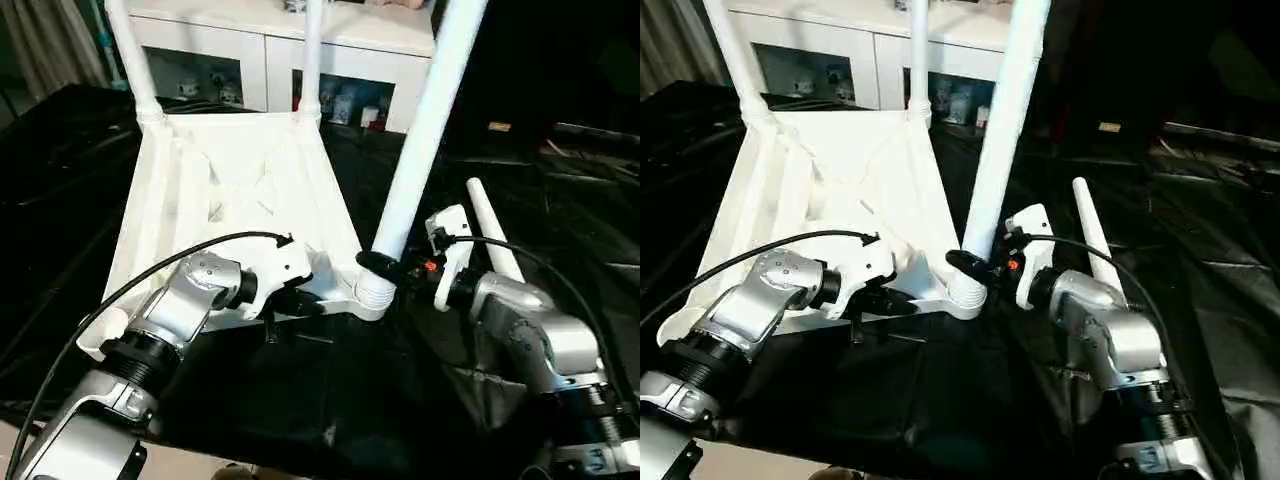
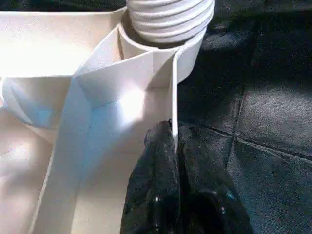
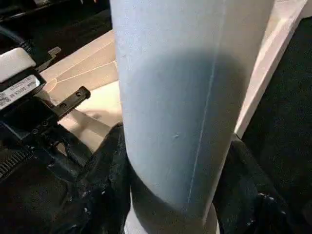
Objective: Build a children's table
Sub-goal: Insert table leg to table base
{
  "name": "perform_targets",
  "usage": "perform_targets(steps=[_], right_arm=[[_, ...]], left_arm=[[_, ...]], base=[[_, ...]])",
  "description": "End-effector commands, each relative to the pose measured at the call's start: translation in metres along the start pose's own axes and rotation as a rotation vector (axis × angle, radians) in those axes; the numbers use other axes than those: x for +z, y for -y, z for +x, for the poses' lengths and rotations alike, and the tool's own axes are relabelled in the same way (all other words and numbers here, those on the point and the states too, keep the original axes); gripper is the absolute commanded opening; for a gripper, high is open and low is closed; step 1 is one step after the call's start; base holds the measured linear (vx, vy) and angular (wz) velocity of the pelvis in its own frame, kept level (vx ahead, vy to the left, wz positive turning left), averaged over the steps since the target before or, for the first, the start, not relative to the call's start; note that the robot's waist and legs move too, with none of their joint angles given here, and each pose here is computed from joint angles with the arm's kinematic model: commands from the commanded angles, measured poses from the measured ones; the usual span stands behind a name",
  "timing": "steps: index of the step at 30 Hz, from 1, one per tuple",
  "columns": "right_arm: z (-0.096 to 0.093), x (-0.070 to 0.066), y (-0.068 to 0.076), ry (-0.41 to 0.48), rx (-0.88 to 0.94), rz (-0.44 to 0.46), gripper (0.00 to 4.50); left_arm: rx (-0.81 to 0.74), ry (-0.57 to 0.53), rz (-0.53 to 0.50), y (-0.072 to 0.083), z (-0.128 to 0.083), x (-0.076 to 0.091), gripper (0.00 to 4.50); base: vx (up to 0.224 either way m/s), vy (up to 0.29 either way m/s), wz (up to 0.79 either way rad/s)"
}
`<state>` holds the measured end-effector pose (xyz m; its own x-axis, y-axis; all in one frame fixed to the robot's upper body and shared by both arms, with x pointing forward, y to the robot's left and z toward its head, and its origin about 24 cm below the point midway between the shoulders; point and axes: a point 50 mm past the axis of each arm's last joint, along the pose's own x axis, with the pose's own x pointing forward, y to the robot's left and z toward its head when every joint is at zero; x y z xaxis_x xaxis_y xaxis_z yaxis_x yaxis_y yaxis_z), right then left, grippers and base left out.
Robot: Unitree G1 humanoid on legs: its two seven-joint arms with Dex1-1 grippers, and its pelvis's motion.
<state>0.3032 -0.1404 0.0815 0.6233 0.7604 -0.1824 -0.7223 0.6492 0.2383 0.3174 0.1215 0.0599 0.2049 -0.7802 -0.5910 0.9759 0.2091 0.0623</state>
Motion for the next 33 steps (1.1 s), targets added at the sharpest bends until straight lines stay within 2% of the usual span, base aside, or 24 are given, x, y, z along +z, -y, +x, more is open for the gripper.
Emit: perform_targets(steps=[1,15,20,26,33], right_arm=[[-0.001,0.005,0.0,-0.009,-0.001,-0.025,1.87],[0.013,0.005,0.002,-0.021,-0.025,-0.052,1.87],[0.015,0.005,0.002,-0.02,-0.009,-0.037,1.87],[0.012,0.002,0.006,-0.002,-0.024,0.013,1.86],[0.002,-0.008,0.013,0.042,-0.085,0.09,1.86]], left_arm=[[0.017,0.035,0.0,-0.004,-0.002,0.003,0.0],[0.0,0.025,0.008,-0.002,-0.003,0.002,0.0],[-0.001,0.026,0.008,-0.002,-0.003,0.001,0.0],[0.001,0.026,0.008,-0.002,-0.003,0.001,0.0],[0.001,0.03,0.005,-0.002,-0.002,0.001,0.0]], base=[[0.0,0.0,0.0],[0.0,0.0,0.0],[0.0,0.0,0.0],[0.0,0.0,0.0],[0.0,0.0,0.0]])
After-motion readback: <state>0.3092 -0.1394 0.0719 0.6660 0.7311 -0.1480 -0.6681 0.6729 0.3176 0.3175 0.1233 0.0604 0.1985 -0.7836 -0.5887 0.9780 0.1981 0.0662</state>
